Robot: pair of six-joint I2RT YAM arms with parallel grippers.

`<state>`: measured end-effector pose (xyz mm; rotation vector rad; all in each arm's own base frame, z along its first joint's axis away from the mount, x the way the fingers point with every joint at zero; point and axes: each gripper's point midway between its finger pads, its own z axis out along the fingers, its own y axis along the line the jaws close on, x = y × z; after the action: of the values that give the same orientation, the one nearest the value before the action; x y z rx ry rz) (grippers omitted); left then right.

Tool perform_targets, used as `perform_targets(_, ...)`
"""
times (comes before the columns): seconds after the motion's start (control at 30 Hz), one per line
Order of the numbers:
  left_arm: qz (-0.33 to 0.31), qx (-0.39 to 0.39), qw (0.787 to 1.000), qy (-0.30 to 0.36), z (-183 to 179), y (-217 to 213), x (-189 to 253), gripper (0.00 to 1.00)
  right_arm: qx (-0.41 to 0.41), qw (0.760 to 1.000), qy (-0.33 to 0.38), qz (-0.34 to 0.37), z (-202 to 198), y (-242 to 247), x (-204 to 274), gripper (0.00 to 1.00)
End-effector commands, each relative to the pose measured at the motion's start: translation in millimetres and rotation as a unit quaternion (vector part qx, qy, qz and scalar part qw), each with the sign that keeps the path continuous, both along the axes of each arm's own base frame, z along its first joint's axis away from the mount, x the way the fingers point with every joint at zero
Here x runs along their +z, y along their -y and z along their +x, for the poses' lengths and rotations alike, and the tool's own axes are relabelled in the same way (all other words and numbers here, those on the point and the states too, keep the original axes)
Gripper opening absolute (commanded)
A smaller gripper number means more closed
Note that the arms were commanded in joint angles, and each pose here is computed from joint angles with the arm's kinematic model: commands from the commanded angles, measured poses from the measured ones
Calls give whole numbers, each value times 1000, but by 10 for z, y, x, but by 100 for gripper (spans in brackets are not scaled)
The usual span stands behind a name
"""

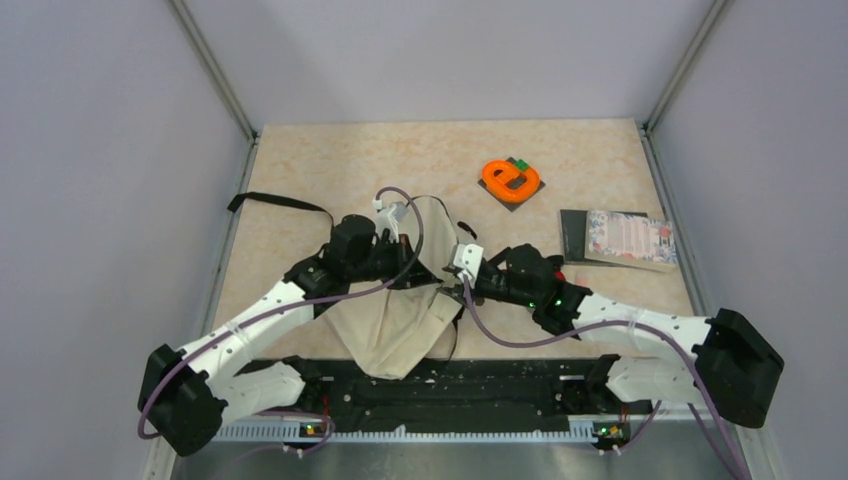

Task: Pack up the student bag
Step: Unzip the student bag at the center of the board.

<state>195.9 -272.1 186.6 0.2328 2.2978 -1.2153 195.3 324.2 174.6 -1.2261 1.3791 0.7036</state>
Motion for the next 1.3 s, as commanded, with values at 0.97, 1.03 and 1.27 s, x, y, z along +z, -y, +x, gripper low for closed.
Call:
perform_targets(0.97, -34, 22, 991, 130, 184, -51, 614, 51, -76, 995, -36, 58, 238, -173, 240, 0)
perform_targets(1.03, -33, 43, 983, 175, 210, -162, 742, 75, -123, 988, -62, 73, 318, -86, 222, 0)
perform_targets(1.27, -22, 67, 977, 202, 229, -289, 508, 86, -201, 963, -142, 109, 399, 29, 154, 0)
